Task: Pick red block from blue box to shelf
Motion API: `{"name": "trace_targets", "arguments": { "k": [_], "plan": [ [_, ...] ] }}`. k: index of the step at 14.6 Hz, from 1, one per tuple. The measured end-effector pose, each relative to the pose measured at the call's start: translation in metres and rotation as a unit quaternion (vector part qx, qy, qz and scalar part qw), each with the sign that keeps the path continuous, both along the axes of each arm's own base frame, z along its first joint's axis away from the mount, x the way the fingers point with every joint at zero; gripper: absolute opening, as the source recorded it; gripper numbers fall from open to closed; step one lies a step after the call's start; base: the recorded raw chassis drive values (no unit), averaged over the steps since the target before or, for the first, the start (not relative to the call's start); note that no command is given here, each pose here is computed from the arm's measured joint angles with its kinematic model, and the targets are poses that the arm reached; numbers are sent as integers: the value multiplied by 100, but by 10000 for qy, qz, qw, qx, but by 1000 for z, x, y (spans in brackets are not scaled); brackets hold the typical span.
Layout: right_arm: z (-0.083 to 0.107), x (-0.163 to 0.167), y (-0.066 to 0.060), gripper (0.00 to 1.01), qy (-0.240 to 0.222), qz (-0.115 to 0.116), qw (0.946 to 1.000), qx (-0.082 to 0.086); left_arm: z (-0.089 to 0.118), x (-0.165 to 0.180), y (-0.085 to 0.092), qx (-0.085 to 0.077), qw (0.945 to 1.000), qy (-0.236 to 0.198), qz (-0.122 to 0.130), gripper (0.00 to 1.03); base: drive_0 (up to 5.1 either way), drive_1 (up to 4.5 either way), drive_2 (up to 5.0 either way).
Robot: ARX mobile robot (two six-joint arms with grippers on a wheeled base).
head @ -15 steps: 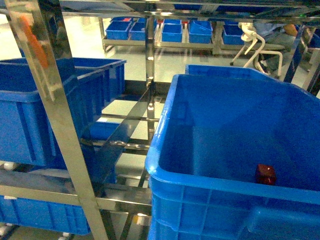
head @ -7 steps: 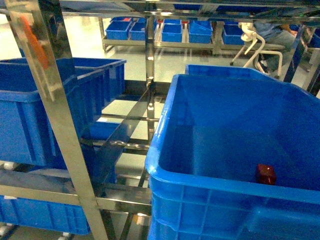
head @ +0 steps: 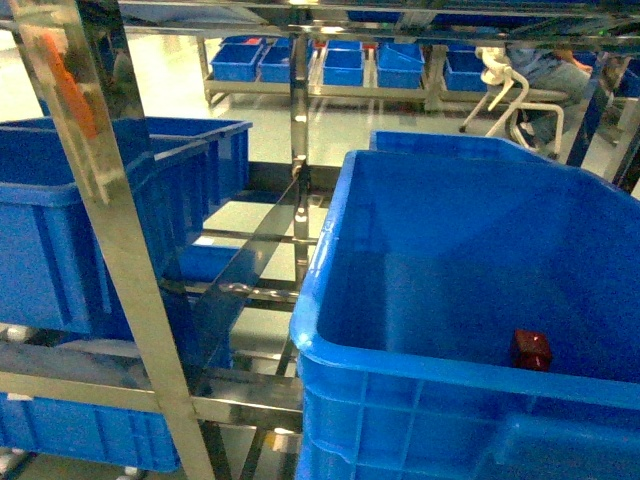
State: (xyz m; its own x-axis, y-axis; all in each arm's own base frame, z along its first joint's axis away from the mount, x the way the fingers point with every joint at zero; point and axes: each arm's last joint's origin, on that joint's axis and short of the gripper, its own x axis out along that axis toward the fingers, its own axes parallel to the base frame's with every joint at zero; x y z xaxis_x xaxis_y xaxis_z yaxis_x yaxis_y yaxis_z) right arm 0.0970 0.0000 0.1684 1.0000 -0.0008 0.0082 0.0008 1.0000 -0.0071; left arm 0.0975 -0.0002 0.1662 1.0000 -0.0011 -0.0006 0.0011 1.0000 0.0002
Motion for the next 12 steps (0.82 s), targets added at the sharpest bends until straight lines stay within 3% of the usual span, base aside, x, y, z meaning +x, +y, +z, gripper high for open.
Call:
{"name": "trace_targets", "arguments": {
  "k": [2,9,10,12],
  "plan": [
    [0,0,0,5,6,0,10000,-2,0,0,0,0,10000,-4,-2,98,0,0,0],
    [0,0,0,95,4,0,10000,0,0,0,0,0,10000,-4,0,98,0,0,0],
    [0,0,0,99,4,0,10000,2,0,0,0,0,10000,-4,-2,98,0,0,0],
    [0,0,0,98,4,0,10000,0,0,0,0,0,10000,-4,-2,98,0,0,0]
  ]
}}
